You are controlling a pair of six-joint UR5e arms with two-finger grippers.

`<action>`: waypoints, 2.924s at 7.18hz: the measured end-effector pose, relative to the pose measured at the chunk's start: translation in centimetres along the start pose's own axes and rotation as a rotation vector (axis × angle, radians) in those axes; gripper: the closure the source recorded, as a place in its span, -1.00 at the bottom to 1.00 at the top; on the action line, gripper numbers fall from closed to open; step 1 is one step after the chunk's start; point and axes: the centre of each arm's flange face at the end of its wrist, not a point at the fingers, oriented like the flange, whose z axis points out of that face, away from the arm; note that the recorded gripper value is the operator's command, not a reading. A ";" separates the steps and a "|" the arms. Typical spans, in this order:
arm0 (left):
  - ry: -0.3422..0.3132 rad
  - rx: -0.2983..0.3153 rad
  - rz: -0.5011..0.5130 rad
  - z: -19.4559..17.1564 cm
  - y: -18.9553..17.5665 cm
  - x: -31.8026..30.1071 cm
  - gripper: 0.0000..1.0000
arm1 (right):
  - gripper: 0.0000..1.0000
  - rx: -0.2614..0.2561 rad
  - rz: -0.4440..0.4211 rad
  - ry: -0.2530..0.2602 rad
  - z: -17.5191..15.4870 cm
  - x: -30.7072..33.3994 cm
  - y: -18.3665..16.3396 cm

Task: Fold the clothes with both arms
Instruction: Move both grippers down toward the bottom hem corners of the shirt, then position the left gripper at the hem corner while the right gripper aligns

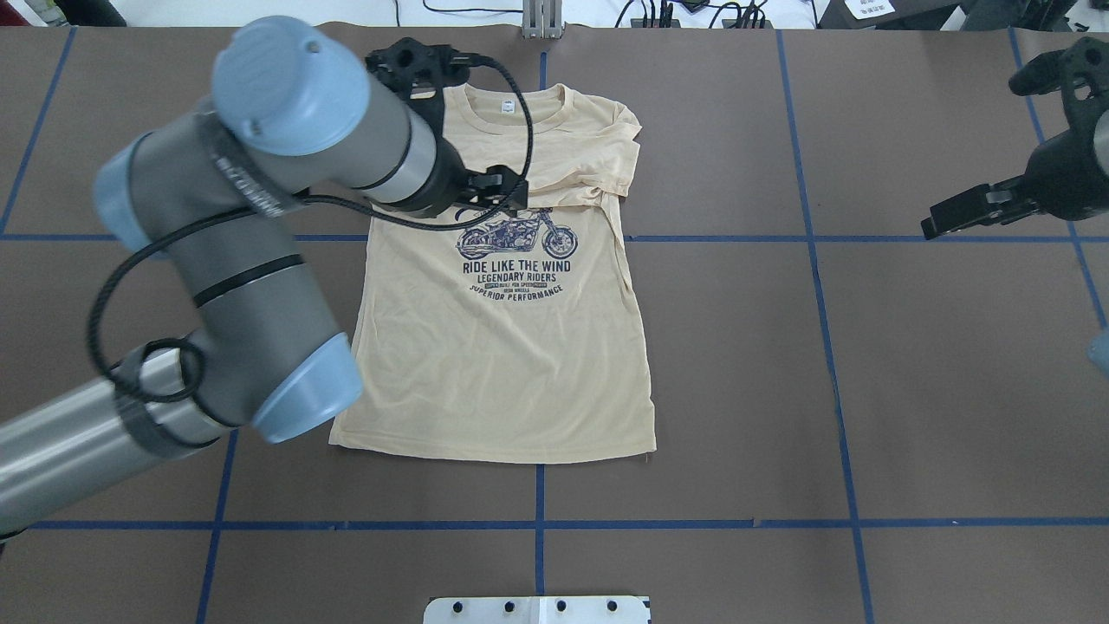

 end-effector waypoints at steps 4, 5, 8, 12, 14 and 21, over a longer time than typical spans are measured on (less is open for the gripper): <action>0.012 -0.055 -0.039 -4.7 9.3 -5.6 -1.00 | -1.00 0.035 0.149 -0.039 2.4 -14.0 8.5; -0.011 -0.079 -0.080 -3.3 11.7 -5.8 -1.00 | -1.00 0.049 0.181 -0.034 3.6 -16.7 11.0; -0.075 -0.116 -0.094 0.1 17.0 -9.3 -0.91 | -0.99 0.115 0.224 -0.015 6.6 -22.3 17.4; -0.119 -0.112 -0.096 6.2 19.3 -14.3 -0.70 | -1.00 0.126 0.218 -0.004 7.5 -23.2 18.2; -0.123 -0.120 -0.094 8.1 19.9 -15.2 -0.64 | -1.00 0.130 0.219 0.001 7.6 -23.0 17.9; -0.127 -0.148 -0.084 10.8 21.6 -15.8 -0.03 | -1.00 0.133 0.219 0.001 7.5 -23.0 17.8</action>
